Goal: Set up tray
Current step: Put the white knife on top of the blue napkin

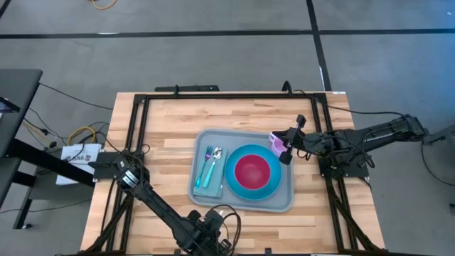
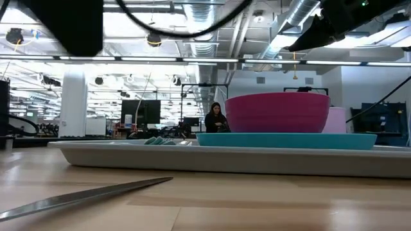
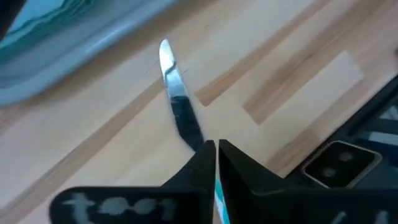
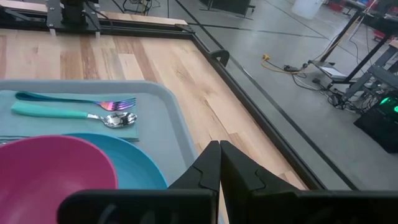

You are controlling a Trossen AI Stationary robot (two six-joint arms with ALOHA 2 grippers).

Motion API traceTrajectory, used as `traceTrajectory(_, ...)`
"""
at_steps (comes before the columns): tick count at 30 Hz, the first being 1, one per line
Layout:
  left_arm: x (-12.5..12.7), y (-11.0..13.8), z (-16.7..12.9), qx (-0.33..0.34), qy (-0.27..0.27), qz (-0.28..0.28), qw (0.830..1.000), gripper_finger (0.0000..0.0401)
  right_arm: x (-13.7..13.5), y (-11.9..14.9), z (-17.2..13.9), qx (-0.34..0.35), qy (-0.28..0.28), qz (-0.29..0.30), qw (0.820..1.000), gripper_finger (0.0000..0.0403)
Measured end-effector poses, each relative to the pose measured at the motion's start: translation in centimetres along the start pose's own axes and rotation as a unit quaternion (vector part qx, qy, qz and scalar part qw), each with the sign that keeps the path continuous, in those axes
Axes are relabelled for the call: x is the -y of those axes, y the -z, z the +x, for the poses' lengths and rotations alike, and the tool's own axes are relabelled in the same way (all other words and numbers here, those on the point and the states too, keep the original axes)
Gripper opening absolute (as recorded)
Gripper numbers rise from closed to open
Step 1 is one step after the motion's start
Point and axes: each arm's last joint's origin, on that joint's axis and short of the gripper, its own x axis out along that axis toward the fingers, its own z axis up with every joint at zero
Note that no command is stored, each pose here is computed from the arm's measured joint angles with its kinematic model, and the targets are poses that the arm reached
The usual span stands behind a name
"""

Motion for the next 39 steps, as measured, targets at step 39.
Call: traceTrajectory(39,0.3,2.7,3.0,-0.092,0.013,-0.053,0.994,0.0131,0.0,0.0,0.0,0.0,0.0,0.0,1.0,0.0)
